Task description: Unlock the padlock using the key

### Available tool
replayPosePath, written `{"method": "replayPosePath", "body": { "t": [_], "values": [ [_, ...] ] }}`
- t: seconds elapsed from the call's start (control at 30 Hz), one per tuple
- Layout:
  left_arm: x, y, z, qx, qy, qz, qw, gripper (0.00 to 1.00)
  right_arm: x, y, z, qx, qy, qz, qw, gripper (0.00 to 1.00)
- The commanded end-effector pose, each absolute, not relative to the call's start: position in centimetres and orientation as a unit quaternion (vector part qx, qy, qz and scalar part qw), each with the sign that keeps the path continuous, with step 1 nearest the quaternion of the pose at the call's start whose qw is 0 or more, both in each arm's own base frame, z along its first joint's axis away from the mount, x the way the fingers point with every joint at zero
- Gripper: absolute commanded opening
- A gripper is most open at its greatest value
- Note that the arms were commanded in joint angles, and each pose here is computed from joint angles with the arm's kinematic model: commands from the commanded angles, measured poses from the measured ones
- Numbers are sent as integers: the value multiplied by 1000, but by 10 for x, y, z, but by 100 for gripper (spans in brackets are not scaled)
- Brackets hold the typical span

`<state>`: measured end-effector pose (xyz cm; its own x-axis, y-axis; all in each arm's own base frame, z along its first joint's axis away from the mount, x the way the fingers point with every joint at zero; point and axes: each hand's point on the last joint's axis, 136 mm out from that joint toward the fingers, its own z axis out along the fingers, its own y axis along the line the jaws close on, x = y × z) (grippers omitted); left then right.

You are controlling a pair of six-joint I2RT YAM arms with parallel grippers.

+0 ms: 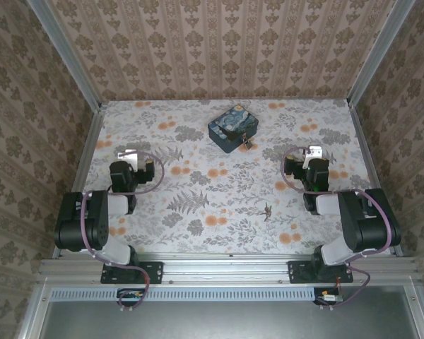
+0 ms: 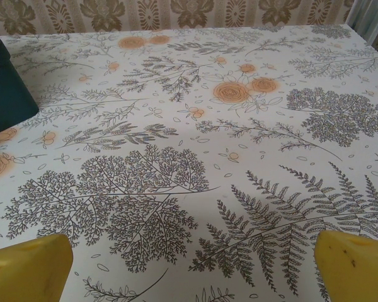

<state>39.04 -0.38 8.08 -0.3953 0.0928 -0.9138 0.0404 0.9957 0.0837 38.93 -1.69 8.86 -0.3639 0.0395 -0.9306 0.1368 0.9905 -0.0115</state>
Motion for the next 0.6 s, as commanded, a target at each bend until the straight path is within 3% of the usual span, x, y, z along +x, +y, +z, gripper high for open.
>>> {"method": "replayPosePath", "body": {
  "t": [0.0,0.33,0.47,0.57],
  "values": [
    [400,-5,94,43,822,27,568,100,397,-18,99,62,813,-46,577,100],
    [398,-1,95,36,818,-5,575,100,399,-12,99,48,816,-38,575,100],
    [396,12,105,1,818,38,574,100,400,-15,110,54,818,-43,572,100],
    [401,18,125,-15,857,84,508,100,400,-11,125,55,842,-31,535,100]
  ]
}}
